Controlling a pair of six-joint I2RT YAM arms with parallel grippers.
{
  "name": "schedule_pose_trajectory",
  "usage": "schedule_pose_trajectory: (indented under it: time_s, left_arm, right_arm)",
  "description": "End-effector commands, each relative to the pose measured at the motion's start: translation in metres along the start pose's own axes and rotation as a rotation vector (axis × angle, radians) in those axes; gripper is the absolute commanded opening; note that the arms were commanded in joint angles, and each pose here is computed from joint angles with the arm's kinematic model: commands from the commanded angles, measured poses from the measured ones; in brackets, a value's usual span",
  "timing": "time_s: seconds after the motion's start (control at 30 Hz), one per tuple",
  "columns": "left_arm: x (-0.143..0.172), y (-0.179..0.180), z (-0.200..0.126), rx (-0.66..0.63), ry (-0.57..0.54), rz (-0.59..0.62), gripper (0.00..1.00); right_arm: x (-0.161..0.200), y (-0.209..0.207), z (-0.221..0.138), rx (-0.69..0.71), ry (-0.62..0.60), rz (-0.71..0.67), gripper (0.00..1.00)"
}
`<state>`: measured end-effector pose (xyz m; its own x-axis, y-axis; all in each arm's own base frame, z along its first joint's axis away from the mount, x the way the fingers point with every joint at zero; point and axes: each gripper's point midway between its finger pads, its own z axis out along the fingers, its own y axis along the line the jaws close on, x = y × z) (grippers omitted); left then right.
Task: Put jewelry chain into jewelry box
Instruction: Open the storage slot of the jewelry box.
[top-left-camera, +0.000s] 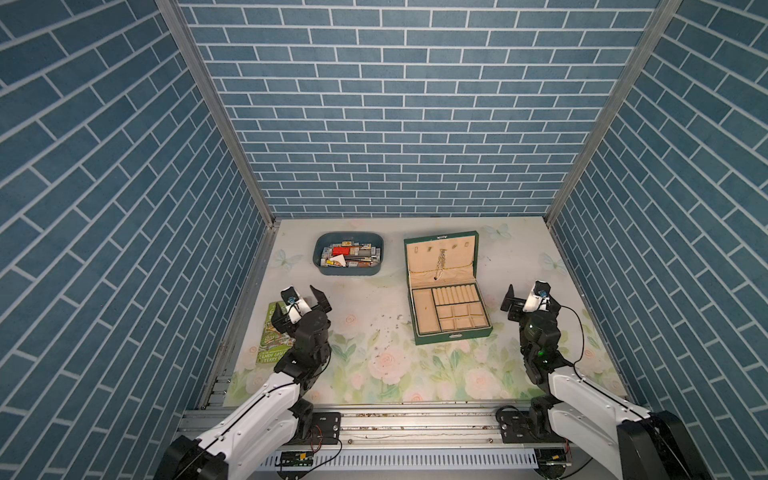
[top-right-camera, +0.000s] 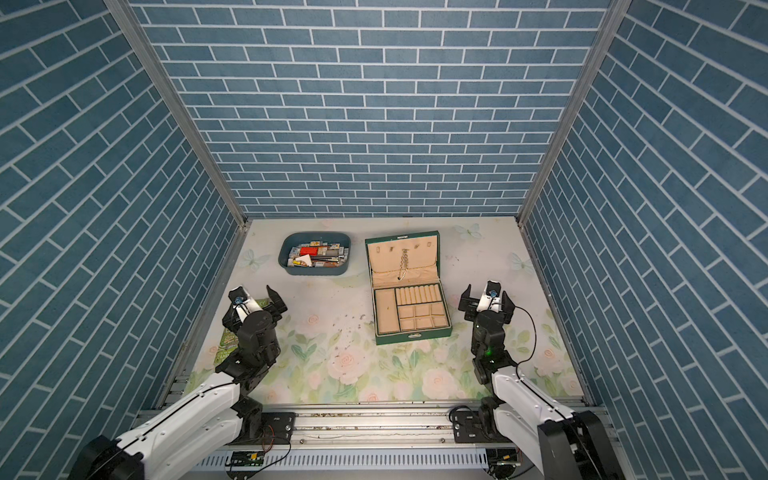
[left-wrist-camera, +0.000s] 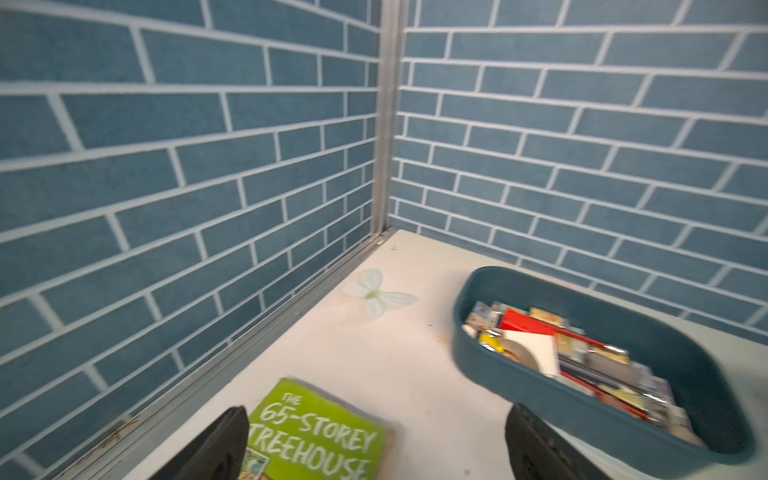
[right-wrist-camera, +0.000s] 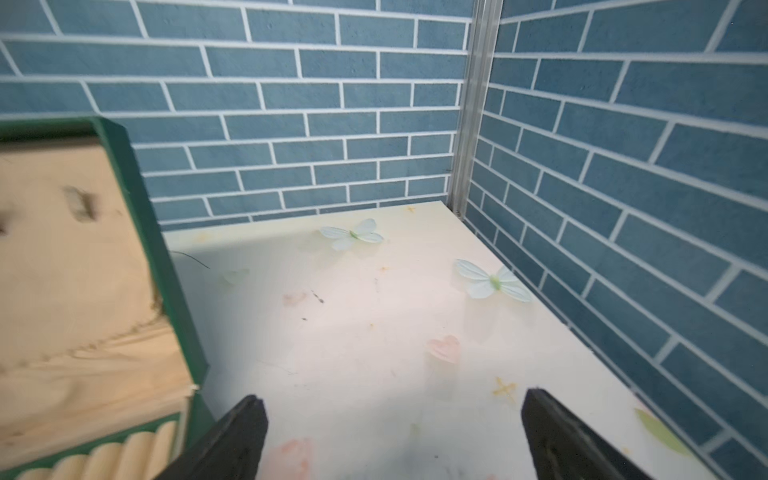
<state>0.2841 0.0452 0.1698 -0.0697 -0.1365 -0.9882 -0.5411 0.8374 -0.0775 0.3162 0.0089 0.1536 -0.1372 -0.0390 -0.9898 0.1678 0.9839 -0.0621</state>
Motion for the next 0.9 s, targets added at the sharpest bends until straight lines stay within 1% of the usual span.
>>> schedule_pose_trajectory:
  time_s: [0.0, 0.07, 0.1, 0.17, 0.23, 0.33, 0.4, 0.5, 0.57, 0.63, 0.7, 0.73, 0.8, 0.87]
  left_arm:
    - [-0.011, -0.009, 0.017, 0.132, -0.058, 0.014, 1.0]
    - [-0.006, -0.027, 0.023, 0.247, -0.049, 0.119, 1.0]
    - [-0.004, -0.035, 0.025, 0.292, -0.05, 0.176, 1.0]
    - [0.007, -0.046, 0.029, 0.36, -0.042, 0.222, 1.0]
    - [0.013, -0.056, 0.031, 0.422, -0.041, 0.229, 1.0]
    - [0.021, -0.071, 0.03, 0.535, -0.042, 0.239, 1.0]
    - [0.018, -0.082, 0.027, 0.611, -0.062, 0.216, 1.0]
    - [0.018, -0.085, 0.032, 0.612, -0.066, 0.167, 0.99]
    - [0.023, -0.082, 0.03, 0.608, -0.088, 0.155, 1.0]
    - [0.025, -0.067, 0.037, 0.518, -0.103, 0.108, 1.0]
    - [0.029, -0.056, 0.055, 0.409, -0.053, 0.08, 1.0]
    - [0.029, -0.053, 0.061, 0.374, -0.047, 0.068, 1.0]
    - [0.031, -0.052, 0.063, 0.365, -0.032, 0.068, 1.0]
    - [0.032, -0.052, 0.063, 0.364, -0.031, 0.068, 1.0]
  right_arm:
    - [-0.006, 0.006, 0.002, -0.067, -0.087, -0.113, 1.0]
    - [-0.002, 0.001, 0.002, -0.05, -0.103, -0.115, 1.0]
    - [-0.005, 0.003, 0.001, -0.066, -0.123, -0.121, 1.0]
    - [-0.007, 0.0, 0.002, -0.064, -0.15, -0.115, 1.0]
    - [-0.013, -0.002, 0.002, -0.069, -0.191, -0.103, 1.0]
    - [-0.015, -0.002, 0.006, -0.085, -0.202, -0.054, 1.0]
    - [-0.015, -0.004, 0.003, -0.087, -0.225, -0.036, 1.0]
    - [-0.011, -0.003, -0.001, -0.1, -0.244, -0.039, 1.0]
    - [-0.009, -0.007, -0.004, -0.077, -0.253, -0.026, 1.0]
    - [-0.007, -0.011, -0.007, -0.063, -0.263, -0.015, 1.0]
    - [-0.006, -0.007, -0.003, -0.075, -0.259, -0.026, 1.0]
    - [-0.004, -0.009, 0.0, -0.064, -0.246, -0.02, 1.0]
    - [-0.002, -0.011, 0.007, -0.044, -0.22, -0.008, 1.0]
    - [0.005, -0.016, 0.02, -0.017, -0.165, 0.013, 1.0]
